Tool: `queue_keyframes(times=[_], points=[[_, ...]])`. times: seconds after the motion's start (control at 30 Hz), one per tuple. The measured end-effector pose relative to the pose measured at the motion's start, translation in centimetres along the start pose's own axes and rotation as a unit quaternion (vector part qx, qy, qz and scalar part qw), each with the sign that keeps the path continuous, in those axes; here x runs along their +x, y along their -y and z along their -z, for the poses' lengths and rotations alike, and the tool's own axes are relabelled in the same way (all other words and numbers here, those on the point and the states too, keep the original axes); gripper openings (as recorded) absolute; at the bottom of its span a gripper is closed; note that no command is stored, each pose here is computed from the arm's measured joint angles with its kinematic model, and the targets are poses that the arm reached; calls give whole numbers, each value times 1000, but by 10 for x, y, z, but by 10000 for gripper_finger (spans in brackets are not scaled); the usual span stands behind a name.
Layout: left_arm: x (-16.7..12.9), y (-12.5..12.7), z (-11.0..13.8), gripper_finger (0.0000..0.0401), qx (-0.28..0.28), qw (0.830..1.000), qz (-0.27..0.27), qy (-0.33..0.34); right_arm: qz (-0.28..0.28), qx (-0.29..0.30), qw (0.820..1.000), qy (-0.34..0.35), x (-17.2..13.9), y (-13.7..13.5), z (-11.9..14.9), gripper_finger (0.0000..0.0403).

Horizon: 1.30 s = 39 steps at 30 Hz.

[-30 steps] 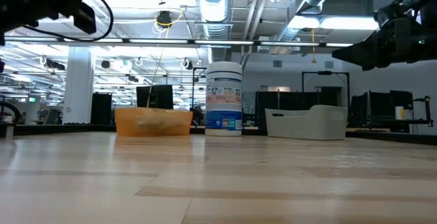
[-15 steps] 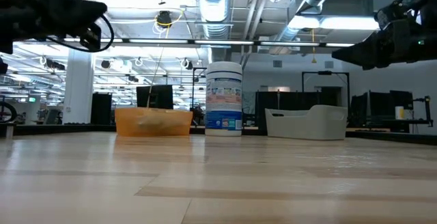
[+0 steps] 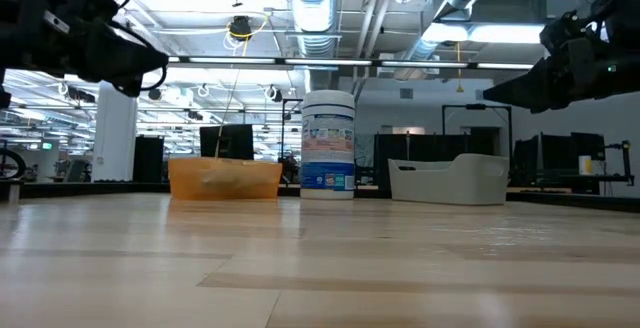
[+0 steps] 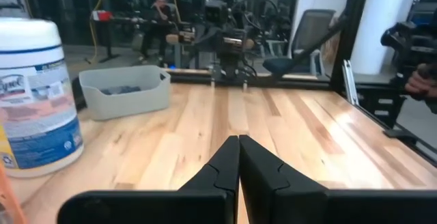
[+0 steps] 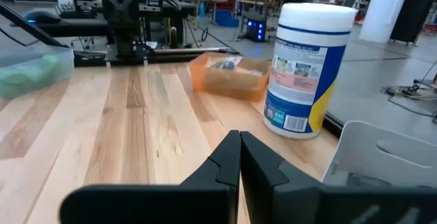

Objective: Pick & Place Travel size toiletries
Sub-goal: Return to Home Position

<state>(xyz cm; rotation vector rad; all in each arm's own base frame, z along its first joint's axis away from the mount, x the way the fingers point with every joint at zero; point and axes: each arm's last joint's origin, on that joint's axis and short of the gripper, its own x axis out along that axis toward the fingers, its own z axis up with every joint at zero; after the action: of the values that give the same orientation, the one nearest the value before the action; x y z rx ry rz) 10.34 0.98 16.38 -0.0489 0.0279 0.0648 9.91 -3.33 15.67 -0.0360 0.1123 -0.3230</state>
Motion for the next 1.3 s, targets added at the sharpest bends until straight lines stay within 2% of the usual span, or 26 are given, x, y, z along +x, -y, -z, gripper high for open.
queue_keyframes(times=[1.3], points=[[0, 3, -1, 1, 7, 1000, 13, 7, -10, 0, 1000, -4, 0, -2, 1, 1]])
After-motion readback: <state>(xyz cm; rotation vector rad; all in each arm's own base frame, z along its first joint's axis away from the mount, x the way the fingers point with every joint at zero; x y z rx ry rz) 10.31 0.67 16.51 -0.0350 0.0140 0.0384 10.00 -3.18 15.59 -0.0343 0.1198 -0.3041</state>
